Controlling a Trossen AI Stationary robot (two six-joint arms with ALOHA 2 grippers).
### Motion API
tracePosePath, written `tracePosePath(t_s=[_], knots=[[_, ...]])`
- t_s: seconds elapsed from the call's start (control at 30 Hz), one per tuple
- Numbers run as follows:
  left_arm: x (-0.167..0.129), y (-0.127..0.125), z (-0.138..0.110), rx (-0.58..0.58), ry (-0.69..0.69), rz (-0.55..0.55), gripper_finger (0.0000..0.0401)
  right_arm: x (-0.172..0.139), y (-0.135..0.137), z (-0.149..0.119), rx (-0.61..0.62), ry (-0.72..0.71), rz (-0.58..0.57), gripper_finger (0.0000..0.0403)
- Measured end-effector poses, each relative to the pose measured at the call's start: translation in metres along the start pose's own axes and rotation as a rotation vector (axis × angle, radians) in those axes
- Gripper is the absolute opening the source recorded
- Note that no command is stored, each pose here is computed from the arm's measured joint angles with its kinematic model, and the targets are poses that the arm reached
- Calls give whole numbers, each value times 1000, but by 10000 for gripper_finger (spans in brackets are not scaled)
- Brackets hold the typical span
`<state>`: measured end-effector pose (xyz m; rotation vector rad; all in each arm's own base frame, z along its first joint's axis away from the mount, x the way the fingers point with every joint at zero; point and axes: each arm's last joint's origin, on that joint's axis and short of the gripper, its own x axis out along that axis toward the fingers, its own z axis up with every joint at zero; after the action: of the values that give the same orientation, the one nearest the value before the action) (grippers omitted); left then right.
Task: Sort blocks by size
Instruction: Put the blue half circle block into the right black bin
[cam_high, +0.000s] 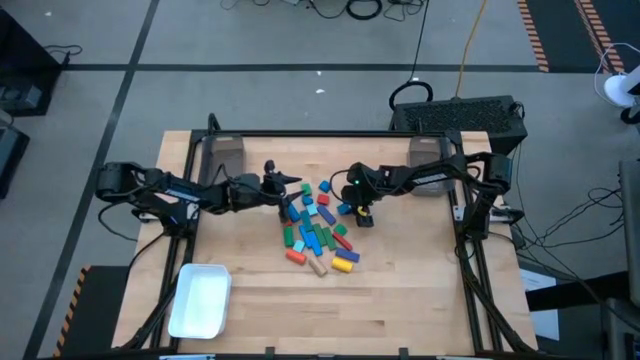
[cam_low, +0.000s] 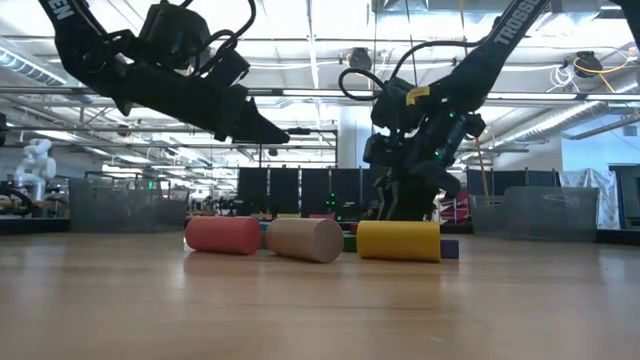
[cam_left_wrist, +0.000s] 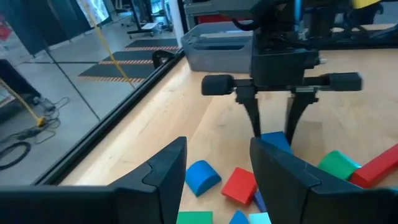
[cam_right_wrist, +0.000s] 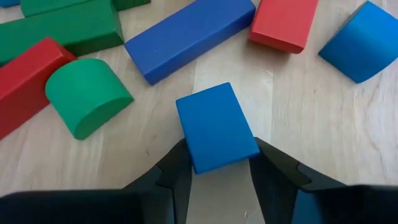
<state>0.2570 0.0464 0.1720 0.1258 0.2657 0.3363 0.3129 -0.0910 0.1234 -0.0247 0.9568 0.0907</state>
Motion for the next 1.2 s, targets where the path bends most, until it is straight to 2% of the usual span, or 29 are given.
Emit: tracePosePath(t_s=[0.17,0.4,0.93,1.1,1.2], knots=[[0,1,0,15,5,28,180,-14,1,4,16,-11,-10,127],[0,1,-2,18,20,45,180,-50,-2,8,57,-27,-40,126],[0,1,-2,-6,25,44,180,-131,-11,-11,194,68,-277,126],[0,1,-2,-7,24,44,180,-153,-17,-24,273,115,-355,126],[0,1,-2,-7,25,44,180,-161,-21,-36,344,191,-404,126]])
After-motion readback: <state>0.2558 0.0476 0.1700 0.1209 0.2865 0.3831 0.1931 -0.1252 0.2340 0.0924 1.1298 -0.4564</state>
